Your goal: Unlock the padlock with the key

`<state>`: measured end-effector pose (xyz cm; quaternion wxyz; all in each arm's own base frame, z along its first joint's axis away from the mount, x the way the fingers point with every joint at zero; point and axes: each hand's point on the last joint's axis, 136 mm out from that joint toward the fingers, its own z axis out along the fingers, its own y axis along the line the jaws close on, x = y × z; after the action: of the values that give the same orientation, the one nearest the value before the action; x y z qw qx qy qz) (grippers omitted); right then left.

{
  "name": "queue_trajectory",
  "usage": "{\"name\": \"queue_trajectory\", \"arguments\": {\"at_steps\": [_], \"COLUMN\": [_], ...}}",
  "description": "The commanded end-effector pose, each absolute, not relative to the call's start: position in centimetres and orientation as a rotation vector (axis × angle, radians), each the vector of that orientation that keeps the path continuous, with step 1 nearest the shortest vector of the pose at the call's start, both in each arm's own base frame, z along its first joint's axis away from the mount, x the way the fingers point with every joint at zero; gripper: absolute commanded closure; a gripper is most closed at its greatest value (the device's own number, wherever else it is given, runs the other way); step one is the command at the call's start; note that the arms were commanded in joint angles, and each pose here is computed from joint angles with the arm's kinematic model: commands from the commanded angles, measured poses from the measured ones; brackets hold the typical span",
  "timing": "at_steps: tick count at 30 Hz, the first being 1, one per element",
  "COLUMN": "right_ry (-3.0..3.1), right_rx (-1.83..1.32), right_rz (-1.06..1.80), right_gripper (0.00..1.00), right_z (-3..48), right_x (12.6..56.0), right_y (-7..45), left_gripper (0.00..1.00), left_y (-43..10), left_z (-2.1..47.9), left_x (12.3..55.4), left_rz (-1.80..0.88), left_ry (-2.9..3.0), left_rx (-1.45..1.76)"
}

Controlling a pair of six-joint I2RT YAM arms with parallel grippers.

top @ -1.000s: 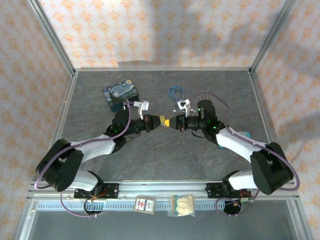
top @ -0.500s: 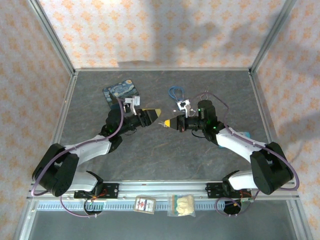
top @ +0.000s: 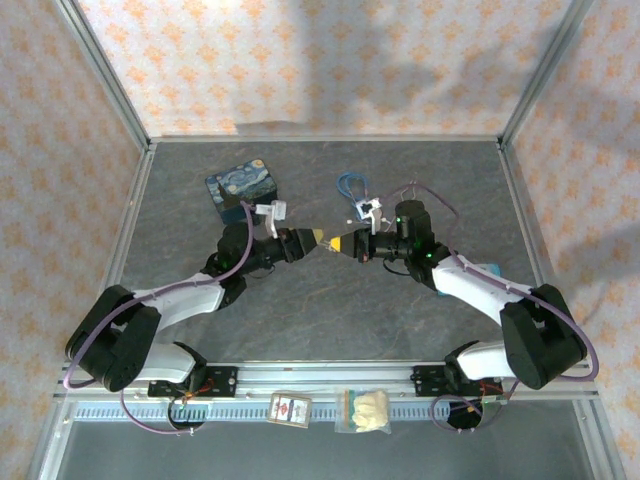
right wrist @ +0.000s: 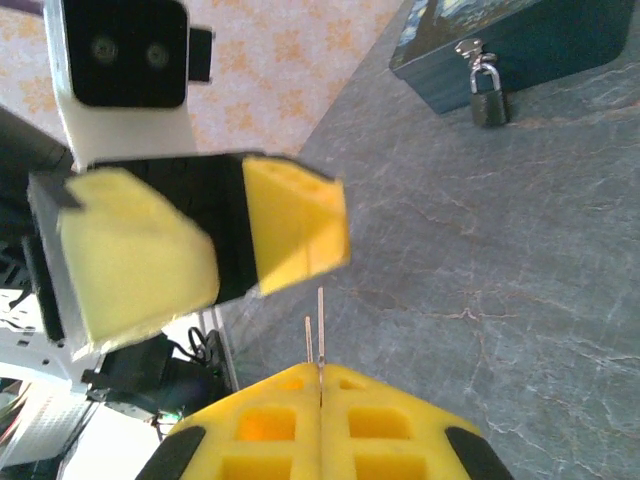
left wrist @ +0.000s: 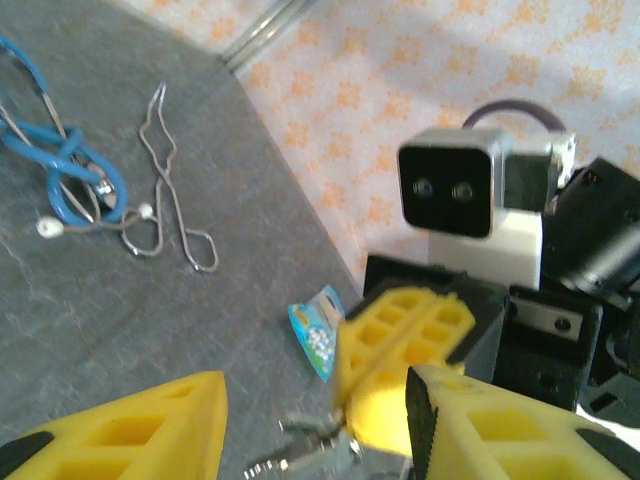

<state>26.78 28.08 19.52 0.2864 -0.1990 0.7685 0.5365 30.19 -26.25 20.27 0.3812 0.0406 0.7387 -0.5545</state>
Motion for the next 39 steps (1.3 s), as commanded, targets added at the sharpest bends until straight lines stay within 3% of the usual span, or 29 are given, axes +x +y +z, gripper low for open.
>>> {"name": "queue_trajectory", "arguments": {"at_steps": [1,10,16,28,39], "right_ry": [2.008,1.993,1.976,1.975,1.997], "right_rx": [-0.485,-0.462,-0.464,-0.458,-0.419], "right_rz": [1.398,1.403,1.435,1.450,1.409], "right_gripper": [1.00,1.00,1.00,1.00,1.00], "right_z": [20.4,20.8,21.2,21.1,20.4], "right_x": [27.4,27.5,27.2,27.4,28.2], "right_y": [27.6,27.5,27.6,27.8,27.5], "left_gripper": [0.51,0.51,0.44,0.59,0.67], "left_y": [-26.9,-26.8,-26.2,-28.7,-28.1], "left_z": [21.0,19.7,18.6,21.3,21.5], "left_x": [29.2,29.6,30.5,30.1,30.0], "left_rz": [-1.463,-1.422,-1.355,-1.527,-1.477], "left_ry": [1.849,1.887,1.919,1.824,1.837], "left_rx": [0.126,0.100,0.041,0.109,0.113]}}
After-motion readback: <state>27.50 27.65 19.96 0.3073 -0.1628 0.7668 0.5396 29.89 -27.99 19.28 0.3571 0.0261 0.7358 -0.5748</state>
